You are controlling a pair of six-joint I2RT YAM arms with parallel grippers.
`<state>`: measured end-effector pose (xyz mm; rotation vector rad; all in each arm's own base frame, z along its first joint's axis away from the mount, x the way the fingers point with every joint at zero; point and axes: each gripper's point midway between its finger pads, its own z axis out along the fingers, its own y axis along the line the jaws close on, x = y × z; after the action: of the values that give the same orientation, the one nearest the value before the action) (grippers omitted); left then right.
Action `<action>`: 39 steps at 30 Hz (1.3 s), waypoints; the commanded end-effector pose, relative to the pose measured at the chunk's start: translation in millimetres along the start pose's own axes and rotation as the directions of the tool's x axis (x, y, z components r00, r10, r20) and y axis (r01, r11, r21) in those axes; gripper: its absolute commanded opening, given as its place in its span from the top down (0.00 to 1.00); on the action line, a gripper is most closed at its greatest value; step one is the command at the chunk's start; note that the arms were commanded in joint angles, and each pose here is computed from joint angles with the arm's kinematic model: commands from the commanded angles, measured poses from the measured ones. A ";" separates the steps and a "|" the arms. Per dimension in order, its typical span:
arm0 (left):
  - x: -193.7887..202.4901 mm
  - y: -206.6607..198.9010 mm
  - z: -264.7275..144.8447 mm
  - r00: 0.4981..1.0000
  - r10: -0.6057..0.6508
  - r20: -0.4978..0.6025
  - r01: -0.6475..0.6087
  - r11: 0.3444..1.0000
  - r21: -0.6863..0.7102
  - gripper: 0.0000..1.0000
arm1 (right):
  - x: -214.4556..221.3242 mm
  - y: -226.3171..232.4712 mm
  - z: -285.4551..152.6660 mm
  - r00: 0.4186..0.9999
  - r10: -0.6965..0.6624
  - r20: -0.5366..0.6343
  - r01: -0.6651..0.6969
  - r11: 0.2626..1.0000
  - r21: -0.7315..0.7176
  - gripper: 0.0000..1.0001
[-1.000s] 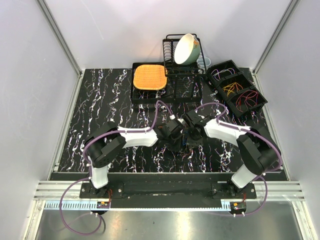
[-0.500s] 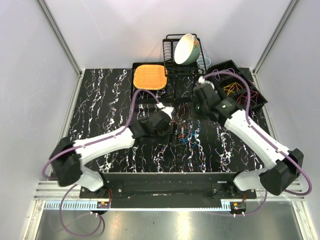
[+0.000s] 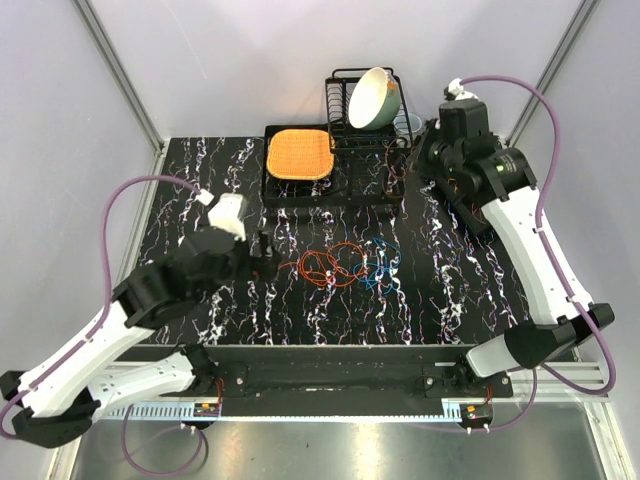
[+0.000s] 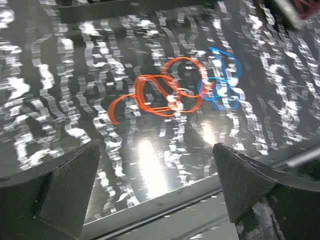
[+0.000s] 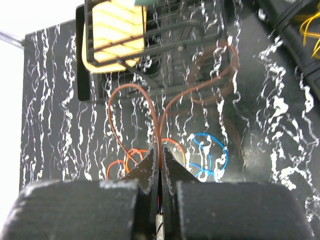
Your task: Untangle the cables
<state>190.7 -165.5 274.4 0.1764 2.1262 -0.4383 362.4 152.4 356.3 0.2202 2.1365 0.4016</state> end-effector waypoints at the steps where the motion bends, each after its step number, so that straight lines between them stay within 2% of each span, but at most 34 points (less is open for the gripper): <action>1: 23.4 38.3 0.1 0.996 0.074 -0.045 -0.080 0.987 -0.138 0.01 | -28.5 -0.2 -7.5 0.998 -0.029 0.058 0.028 0.999 0.018 1.00; 13: 38.0 66.8 -1.5 0.993 0.115 -0.032 -0.119 0.966 -0.229 0.01 | -73.9 -43.5 -2.0 0.991 -0.015 0.136 -0.004 0.990 0.144 1.00; 22: 38.7 68.8 -1.5 0.994 0.105 0.008 -0.101 0.971 -0.218 0.01 | -127.5 -102.8 11.4 0.980 0.028 0.199 -0.083 0.958 0.274 1.00; 27: 39.4 69.1 -1.7 0.995 0.102 0.015 -0.096 0.972 -0.216 0.01 | -155.8 -127.5 13.8 0.968 0.052 0.246 -0.127 0.945 0.301 1.00; 28: 38.6 68.8 -1.8 0.995 0.098 0.018 -0.092 0.972 -0.214 0.01 | -159.3 -146.5 23.0 0.967 0.072 0.246 -0.153 0.931 0.330 1.00; 34: 40.0 69.5 -0.5 0.995 0.099 0.014 -0.094 0.971 -0.219 0.01 | -176.3 -173.8 48.0 0.953 0.148 0.265 -0.223 0.933 0.282 1.00; 39: 41.0 70.2 0.4 0.994 0.104 0.010 -0.099 0.969 -0.224 0.01 | -199.7 -180.8 59.6 0.928 0.171 0.332 -0.253 0.942 0.222 1.00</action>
<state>179.8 -103.5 216.6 0.1817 2.1610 -0.1551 507.9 -69.2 387.4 0.6672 1.9509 0.0929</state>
